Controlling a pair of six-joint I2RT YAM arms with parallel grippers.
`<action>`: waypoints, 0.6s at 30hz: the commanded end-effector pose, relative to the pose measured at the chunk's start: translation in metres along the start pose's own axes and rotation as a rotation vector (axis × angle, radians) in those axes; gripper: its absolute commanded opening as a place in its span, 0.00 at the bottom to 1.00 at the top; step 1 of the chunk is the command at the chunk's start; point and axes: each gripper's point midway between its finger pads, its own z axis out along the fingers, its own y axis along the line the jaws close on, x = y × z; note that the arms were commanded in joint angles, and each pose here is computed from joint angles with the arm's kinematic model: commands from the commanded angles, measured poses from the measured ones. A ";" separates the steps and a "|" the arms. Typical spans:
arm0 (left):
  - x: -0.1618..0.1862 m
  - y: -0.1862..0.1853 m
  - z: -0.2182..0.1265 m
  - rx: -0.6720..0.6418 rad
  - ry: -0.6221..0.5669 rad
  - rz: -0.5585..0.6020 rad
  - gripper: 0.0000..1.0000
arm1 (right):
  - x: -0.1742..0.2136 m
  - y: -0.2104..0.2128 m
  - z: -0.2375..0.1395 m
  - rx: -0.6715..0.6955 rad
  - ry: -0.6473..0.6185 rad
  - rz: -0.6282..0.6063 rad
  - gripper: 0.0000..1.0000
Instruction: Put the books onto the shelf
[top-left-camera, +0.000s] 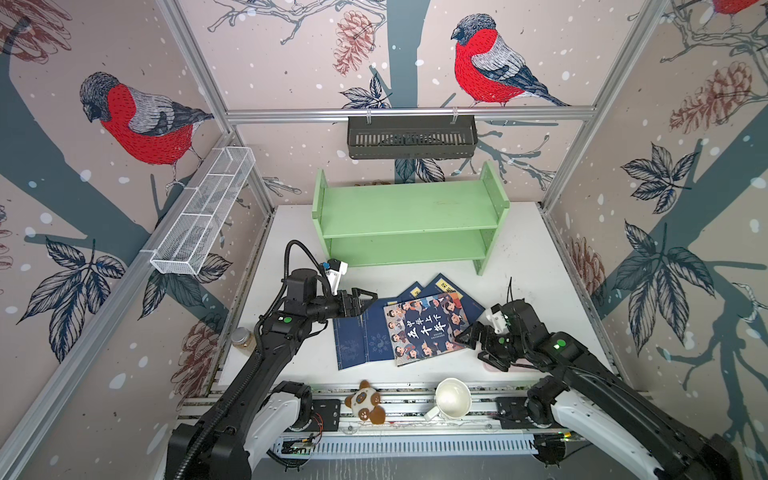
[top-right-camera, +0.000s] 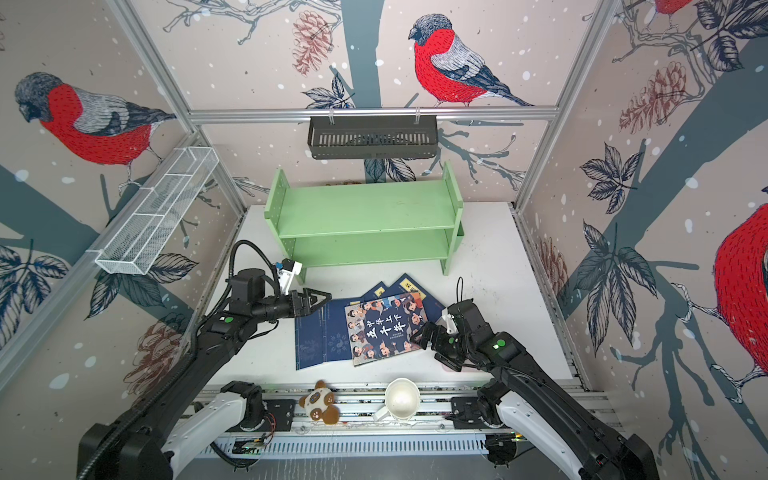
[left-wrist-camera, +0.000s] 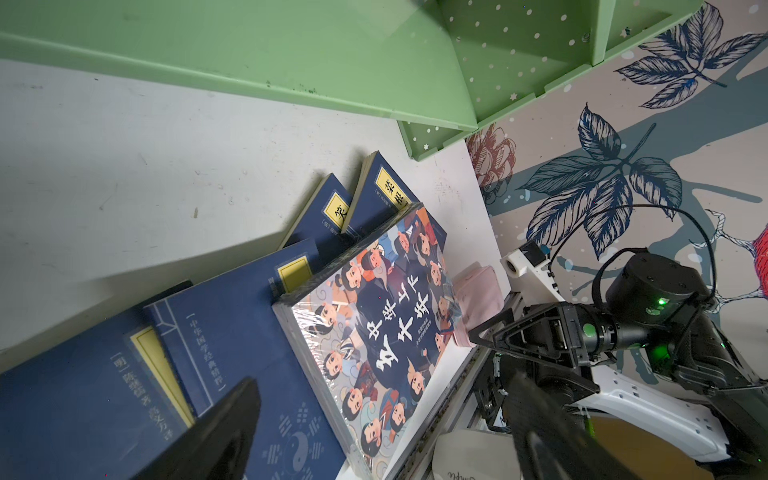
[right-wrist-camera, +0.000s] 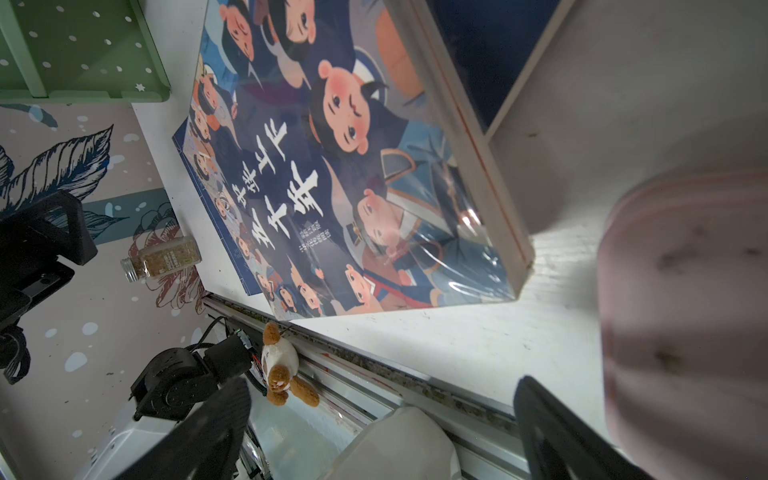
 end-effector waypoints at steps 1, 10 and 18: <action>-0.011 -0.003 0.001 -0.008 -0.055 0.017 0.93 | -0.007 0.014 0.003 -0.041 -0.039 -0.015 1.00; -0.004 0.005 0.020 0.002 -0.056 -0.097 0.91 | -0.004 0.023 0.019 0.025 -0.044 -0.039 1.00; 0.005 0.002 0.034 0.004 -0.009 -0.112 0.91 | 0.004 0.009 0.028 0.028 -0.069 0.021 1.00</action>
